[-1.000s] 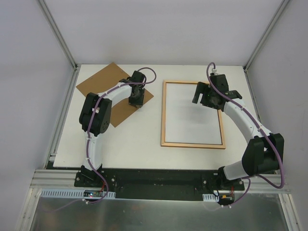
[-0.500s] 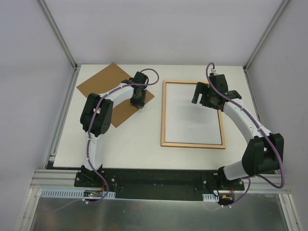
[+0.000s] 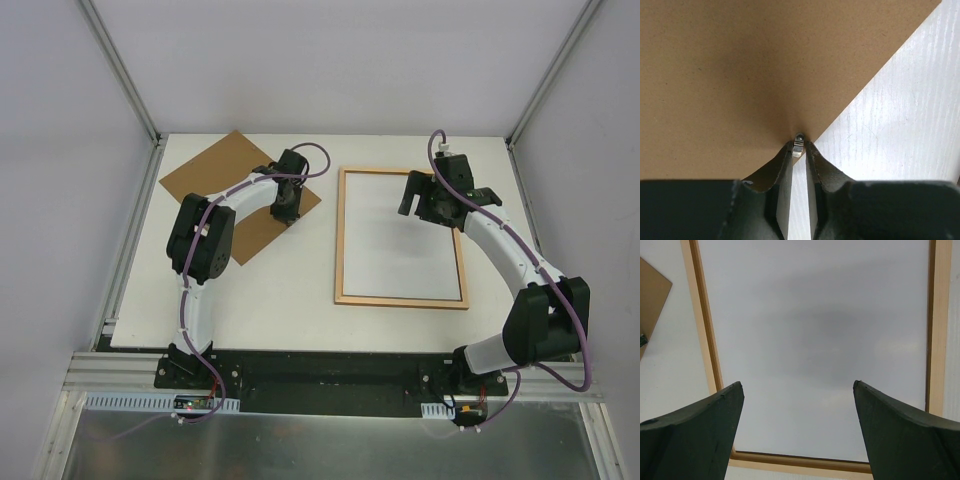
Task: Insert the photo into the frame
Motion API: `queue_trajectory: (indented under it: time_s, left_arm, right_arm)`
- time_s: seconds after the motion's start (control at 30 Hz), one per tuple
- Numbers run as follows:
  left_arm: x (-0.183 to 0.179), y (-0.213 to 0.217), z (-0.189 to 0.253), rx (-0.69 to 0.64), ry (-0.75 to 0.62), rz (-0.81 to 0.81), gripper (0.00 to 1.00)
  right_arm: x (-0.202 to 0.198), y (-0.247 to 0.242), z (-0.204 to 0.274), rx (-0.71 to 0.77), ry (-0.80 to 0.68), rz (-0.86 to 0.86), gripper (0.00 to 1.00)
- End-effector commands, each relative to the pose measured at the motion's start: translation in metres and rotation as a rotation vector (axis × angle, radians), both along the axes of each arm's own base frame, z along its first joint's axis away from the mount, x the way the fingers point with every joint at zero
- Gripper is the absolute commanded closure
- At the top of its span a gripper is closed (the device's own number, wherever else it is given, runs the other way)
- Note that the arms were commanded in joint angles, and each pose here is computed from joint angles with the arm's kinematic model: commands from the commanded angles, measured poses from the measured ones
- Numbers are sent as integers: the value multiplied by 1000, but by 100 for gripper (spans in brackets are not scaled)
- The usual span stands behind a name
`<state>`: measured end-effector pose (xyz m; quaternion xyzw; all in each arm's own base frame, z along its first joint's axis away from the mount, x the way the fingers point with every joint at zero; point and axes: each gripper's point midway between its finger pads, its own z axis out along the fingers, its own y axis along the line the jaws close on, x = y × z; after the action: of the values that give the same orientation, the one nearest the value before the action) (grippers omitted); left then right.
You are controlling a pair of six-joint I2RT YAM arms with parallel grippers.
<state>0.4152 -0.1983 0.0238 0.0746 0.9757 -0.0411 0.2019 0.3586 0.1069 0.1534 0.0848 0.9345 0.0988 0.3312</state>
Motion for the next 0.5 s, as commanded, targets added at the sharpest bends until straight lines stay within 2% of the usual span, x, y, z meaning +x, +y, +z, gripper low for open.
queue_trajectory:
  time_s: [0.0, 0.13, 0.47]
  left_arm:
    - [-18, 2, -18, 36, 64, -2, 90]
    - [-18, 0, -16, 24, 66, 3, 100]
    - [-22, -8, 14, -56, 34, 47, 100]
  right_arm:
    - [2, 2, 11, 6, -39, 1, 7]
    - [2, 5, 7, 7, -31, 8, 7]
    - [-1, 28, -2, 22, -14, 62, 7]
